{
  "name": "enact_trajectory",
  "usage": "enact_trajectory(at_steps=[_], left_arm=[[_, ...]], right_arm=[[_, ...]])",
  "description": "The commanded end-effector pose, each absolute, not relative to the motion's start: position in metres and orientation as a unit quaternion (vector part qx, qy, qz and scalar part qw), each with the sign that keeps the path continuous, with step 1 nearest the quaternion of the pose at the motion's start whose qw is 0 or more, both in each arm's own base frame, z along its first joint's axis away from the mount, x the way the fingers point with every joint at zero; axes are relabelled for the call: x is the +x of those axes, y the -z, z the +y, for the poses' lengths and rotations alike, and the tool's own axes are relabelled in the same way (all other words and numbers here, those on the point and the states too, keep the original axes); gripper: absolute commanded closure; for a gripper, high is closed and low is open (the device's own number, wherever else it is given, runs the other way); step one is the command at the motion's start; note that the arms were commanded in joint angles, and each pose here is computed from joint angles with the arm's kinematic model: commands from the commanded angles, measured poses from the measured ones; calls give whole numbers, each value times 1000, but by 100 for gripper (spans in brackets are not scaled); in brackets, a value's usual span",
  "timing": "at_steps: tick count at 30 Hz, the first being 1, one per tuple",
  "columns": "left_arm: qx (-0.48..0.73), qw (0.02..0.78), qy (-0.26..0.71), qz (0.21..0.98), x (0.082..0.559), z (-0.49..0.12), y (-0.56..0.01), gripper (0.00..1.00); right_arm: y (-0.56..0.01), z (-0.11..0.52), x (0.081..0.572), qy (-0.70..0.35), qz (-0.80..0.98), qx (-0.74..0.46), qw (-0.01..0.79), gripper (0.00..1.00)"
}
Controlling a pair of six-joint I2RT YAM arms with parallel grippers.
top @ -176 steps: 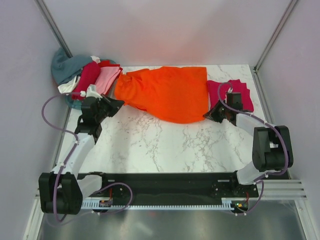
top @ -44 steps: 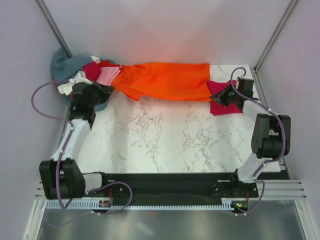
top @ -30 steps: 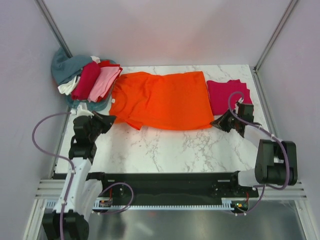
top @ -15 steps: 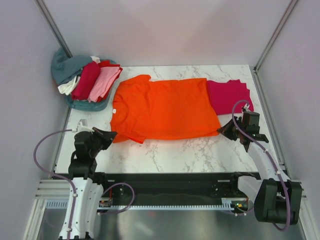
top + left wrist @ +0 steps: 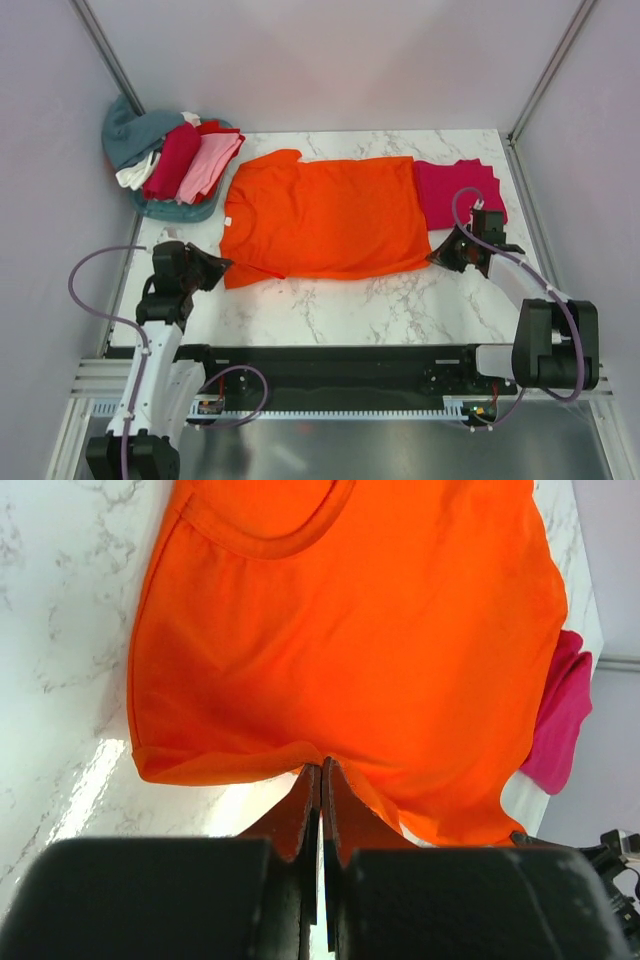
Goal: Fold and stack the t-shirts
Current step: Flatten the tshirt out, then fold the tshirt
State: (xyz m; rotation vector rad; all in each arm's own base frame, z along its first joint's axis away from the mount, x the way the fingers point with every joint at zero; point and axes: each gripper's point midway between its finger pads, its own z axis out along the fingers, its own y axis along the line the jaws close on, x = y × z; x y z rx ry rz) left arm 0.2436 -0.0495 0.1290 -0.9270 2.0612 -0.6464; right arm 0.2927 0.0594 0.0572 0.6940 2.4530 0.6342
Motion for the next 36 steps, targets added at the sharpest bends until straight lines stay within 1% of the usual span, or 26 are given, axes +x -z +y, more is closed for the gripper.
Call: enact_trajectory(at_steps=[1, 5, 9, 13, 20, 30, 36], left_arm=[[-350, 432, 233, 798, 271, -37, -160, 98], [-348, 449, 222, 793, 292, -30, -180, 98], [-344, 453, 215, 794, 308, -27, -187, 98], [-347, 442, 216, 798, 324, -28, -177, 98], [-341, 444, 208, 802, 352, -25, -179, 98], [-349, 444, 203, 800, 370, -21, -178, 98], [-355, 442, 221, 793, 381, -26, -178, 98]], right_arm=[[-89, 69, 336, -249, 885, 244, 309, 100], [-94, 70, 354, -249, 881, 256, 311, 100], [-103, 69, 369, -249, 875, 264, 319, 100], [-112, 68, 386, -248, 871, 268, 329, 100], [-104, 69, 410, -246, 874, 272, 318, 100], [-93, 69, 425, -245, 876, 284, 304, 100], [-90, 70, 432, -248, 875, 287, 301, 100]])
